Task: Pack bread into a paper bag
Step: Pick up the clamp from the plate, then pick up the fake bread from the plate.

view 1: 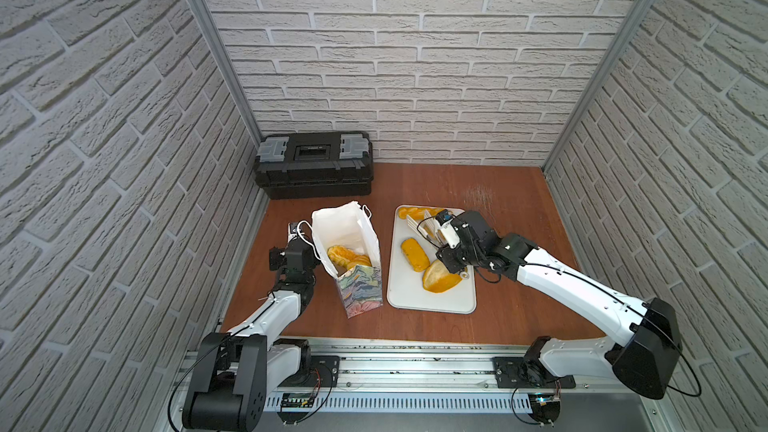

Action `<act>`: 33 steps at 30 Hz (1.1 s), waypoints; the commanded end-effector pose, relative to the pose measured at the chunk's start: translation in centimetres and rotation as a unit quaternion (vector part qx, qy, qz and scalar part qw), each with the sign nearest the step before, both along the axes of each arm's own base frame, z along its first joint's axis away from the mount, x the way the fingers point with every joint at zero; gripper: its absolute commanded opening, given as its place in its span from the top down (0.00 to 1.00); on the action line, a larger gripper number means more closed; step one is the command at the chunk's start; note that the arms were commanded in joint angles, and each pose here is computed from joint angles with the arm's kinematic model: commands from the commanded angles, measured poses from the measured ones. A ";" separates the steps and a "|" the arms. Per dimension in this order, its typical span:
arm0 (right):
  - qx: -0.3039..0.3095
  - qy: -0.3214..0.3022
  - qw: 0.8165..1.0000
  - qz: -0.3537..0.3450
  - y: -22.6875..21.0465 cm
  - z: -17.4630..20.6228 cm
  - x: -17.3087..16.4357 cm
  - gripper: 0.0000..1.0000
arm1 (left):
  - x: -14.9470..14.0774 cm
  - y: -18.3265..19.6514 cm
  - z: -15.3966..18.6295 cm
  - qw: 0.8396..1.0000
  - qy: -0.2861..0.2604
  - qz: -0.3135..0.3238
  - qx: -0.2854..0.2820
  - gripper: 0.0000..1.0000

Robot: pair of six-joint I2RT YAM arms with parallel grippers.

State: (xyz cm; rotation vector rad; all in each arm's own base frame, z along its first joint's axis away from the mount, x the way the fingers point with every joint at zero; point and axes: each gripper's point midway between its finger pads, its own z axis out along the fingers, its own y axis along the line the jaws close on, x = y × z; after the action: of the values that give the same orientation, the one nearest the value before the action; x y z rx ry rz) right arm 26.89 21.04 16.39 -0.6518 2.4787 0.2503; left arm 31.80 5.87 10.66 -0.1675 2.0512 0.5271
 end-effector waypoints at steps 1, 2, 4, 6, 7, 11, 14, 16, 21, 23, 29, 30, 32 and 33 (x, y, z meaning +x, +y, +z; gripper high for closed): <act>-0.009 0.006 1.000 -0.001 0.5 0.0 -1.3 0.61 | 0.3 -0.1 1.0 1.000 -0.024 -0.001 -0.006 0.02; -0.014 0.008 1.000 0.000 0.5 0.0 -1.6 0.61 | 0.3 -0.1 1.0 1.000 -0.025 -0.002 -0.006 0.02; -0.027 0.014 1.000 0.003 0.4 -0.1 -2.4 0.61 | 0.3 -0.1 1.0 1.000 -0.025 -0.002 -0.005 0.02; -0.037 0.018 0.999 0.002 0.1 -0.3 -2.8 0.59 | 0.3 -0.1 1.1 1.000 -0.026 -0.002 -0.005 0.02; -0.040 0.019 0.999 0.001 -0.1 -0.4 -2.9 0.57 | 0.3 -0.1 1.0 1.000 -0.025 -0.002 -0.005 0.02; -0.046 0.022 0.999 -0.007 -0.4 -1.1 -3.0 0.54 | 0.4 -0.2 1.1 1.000 -0.026 -0.004 -0.006 0.02; -0.050 0.026 0.998 -0.009 -0.4 -1.6 -3.0 0.48 | 0.3 -0.2 1.1 1.000 -0.026 -0.004 -0.006 0.02; -0.053 0.027 0.998 -0.009 -0.4 -1.9 -2.9 0.47 | 0.3 -0.2 1.1 1.000 -0.026 -0.004 -0.006 0.02; -0.057 0.039 0.998 -0.004 0.1 -2.6 -3.0 0.43 | 0.3 -0.2 1.1 1.000 -0.025 -0.003 -0.006 0.02; -0.059 0.043 0.997 -0.004 0.1 -2.8 -3.0 0.43 | 0.3 -0.2 1.1 1.000 -0.027 -0.003 -0.006 0.02; -0.068 0.050 0.996 0.001 0.6 -3.6 -2.9 0.43 | 0.3 -0.2 1.2 1.000 -0.028 -0.003 -0.006 0.02; -0.070 0.051 0.996 0.003 0.7 -3.7 -2.8 0.43 | 0.3 -0.1 1.2 1.000 -0.028 -0.003 -0.005 0.02; -0.073 0.053 0.996 0.006 0.9 -3.8 -2.8 0.43 | 0.3 -0.1 1.2 1.000 -0.028 -0.003 -0.006 0.02; -0.075 0.054 0.996 0.008 1.0 -3.9 -2.8 0.43 | 0.3 -0.2 1.2 1.000 -0.028 -0.003 -0.005 0.02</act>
State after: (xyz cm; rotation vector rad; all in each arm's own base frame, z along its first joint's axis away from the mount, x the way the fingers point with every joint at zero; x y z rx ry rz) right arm 23.37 20.92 11.64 -0.7535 2.6585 0.0810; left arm 31.84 5.77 11.02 -0.1670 2.0398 0.5165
